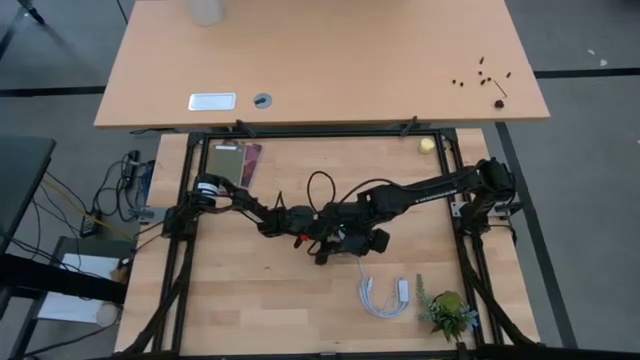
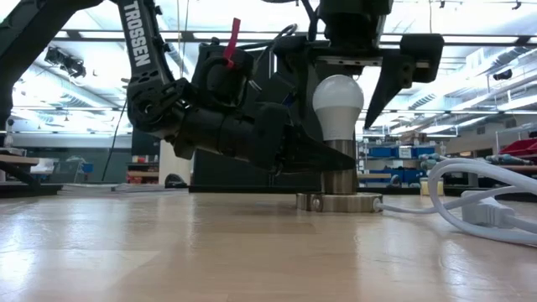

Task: Screw lightbulb
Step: Insert the white lightbulb into the desk lamp

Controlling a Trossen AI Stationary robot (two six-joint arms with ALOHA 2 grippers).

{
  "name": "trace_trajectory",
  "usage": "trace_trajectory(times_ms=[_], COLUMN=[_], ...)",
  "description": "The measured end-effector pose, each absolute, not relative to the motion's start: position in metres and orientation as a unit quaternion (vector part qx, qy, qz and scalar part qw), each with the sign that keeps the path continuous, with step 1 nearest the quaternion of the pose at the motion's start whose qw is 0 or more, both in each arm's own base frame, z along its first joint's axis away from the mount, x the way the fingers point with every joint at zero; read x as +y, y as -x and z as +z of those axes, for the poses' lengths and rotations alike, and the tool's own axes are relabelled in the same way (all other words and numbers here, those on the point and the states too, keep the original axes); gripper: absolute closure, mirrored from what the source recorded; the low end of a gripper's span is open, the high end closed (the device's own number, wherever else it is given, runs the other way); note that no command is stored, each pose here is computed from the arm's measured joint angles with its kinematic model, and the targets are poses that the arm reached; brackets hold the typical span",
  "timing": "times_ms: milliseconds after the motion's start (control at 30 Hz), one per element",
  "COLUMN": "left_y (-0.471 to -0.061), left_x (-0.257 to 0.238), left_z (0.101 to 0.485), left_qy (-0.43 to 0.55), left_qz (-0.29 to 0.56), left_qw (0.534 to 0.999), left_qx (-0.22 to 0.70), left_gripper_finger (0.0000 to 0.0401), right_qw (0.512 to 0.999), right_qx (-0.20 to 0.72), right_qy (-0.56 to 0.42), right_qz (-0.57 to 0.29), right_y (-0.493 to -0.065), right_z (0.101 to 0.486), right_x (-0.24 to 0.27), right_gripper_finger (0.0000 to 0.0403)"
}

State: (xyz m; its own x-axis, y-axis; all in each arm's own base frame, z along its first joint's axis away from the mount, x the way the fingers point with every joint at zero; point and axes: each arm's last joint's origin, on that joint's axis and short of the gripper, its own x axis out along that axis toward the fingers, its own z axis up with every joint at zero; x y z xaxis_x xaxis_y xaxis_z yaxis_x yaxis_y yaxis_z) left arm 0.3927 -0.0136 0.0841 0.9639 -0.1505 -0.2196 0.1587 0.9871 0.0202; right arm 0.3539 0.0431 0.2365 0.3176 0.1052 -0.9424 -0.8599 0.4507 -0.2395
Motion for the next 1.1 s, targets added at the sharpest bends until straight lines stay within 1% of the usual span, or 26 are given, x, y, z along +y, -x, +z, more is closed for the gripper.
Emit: trace_trajectory(times_ms=[100, 333, 433, 567, 733, 900, 1100], left_y=[-0.3927, -0.3926, -0.3926, -0.3927, -0.3929, -0.3929, -0.3926], left_x=[-0.0136, -0.0137, -0.0137, -0.0136, -0.0130, -0.0134, -0.0155], left_z=[0.0841, 0.0842, 0.0842, 0.0839, 0.0837, 0.0836, 0.0834], left_qy=[-0.017, -0.016, -0.016, -0.015, -0.014, -0.002, -0.003], left_qz=[-0.077, -0.075, -0.074, -0.073, -0.048, -0.021, 0.007], left_qw=[0.991, 0.991, 0.991, 0.991, 0.993, 0.994, 0.994], left_qx=[0.109, 0.107, 0.107, 0.109, 0.110, 0.111, 0.112], left_gripper_finger=[0.0208, 0.0208, 0.0208, 0.0208, 0.0208, 0.0208, 0.0208], right_qw=[0.710, 0.712, 0.719, 0.744, 0.776, 0.795, 0.814], right_qx=[0.470, 0.469, 0.476, 0.499, 0.530, 0.557, 0.573], right_qy=[0.397, 0.397, 0.384, 0.333, 0.254, 0.189, 0.083], right_qz=[0.342, 0.340, 0.332, 0.294, 0.229, 0.149, 0.045], right_y=[-0.3547, -0.3553, -0.3552, -0.3554, -0.3557, -0.3553, -0.3554], right_z=[0.2368, 0.2367, 0.2367, 0.2368, 0.2368, 0.2366, 0.2367], right_x=[0.0436, 0.0435, 0.0434, 0.0432, 0.0419, 0.0406, 0.0394], right_gripper_finger=[0.0048, 0.0124, 0.0143, 0.0143, 0.0123, 0.0128, 0.0128])
